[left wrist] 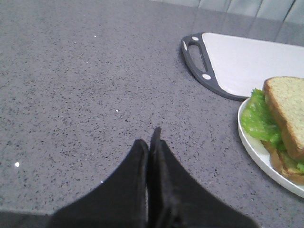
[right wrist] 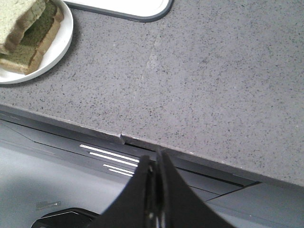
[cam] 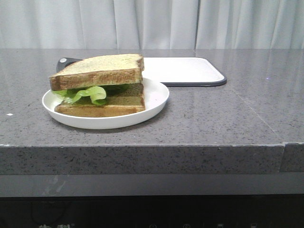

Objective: Left arm grabs bread, right arm adds lettuce

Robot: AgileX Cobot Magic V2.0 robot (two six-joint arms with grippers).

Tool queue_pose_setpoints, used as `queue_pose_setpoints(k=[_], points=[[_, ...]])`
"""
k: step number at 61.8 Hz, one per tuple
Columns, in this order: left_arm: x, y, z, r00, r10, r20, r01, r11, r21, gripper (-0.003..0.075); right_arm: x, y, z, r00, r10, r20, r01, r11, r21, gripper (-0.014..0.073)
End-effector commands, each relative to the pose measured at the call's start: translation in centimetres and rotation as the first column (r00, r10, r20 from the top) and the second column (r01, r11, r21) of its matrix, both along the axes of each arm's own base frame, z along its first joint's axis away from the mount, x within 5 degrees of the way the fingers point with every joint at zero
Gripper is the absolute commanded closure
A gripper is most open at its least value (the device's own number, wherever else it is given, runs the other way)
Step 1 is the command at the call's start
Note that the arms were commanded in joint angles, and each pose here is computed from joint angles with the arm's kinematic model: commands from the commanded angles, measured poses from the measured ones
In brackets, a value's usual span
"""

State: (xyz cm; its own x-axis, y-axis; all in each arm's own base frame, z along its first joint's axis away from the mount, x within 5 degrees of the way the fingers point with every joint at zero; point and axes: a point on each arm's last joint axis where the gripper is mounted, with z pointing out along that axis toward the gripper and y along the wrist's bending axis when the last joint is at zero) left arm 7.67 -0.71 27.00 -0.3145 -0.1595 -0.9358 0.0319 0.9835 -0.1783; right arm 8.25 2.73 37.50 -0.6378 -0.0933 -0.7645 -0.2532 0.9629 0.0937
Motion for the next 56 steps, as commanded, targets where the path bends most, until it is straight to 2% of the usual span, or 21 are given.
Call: queue_pose_setpoints(k=[1,13,29,45,56], points=[[-0.4,0.2,-0.3,0.983,0.047,0.175,-0.036,0.997,-0.067,0.0741,0.3,0.0,1.2,0.996,-0.008,0.091,0.007,1.0,0.016,0.0713],[-1.9,0.5,-3.7,0.961,0.083,0.262,-0.065,0.995,-0.074,0.0741,0.3,0.0,1.2,0.996,-0.008,0.09,0.007,1.0,0.015,0.0713],[-2.2,0.6,-6.3,0.933,0.09,0.349,-0.07,0.995,-0.071,0.0741,0.3,0.0,1.2,0.996,-0.008,0.09,0.007,1.0,0.015,0.0713],[-2.2,0.7,-6.0,0.919,0.073,0.388,-0.076,0.997,-0.007,0.0741,0.3,0.0,1.2,0.996,-0.008,0.087,0.007,1.0,0.014,0.0713],[-2.2,0.7,-6.0,0.918,0.073,0.389,-0.076,0.997,-0.007,0.0741,0.3,0.0,1.2,0.996,-0.008,0.087,0.007,1.0,0.014,0.0713]])
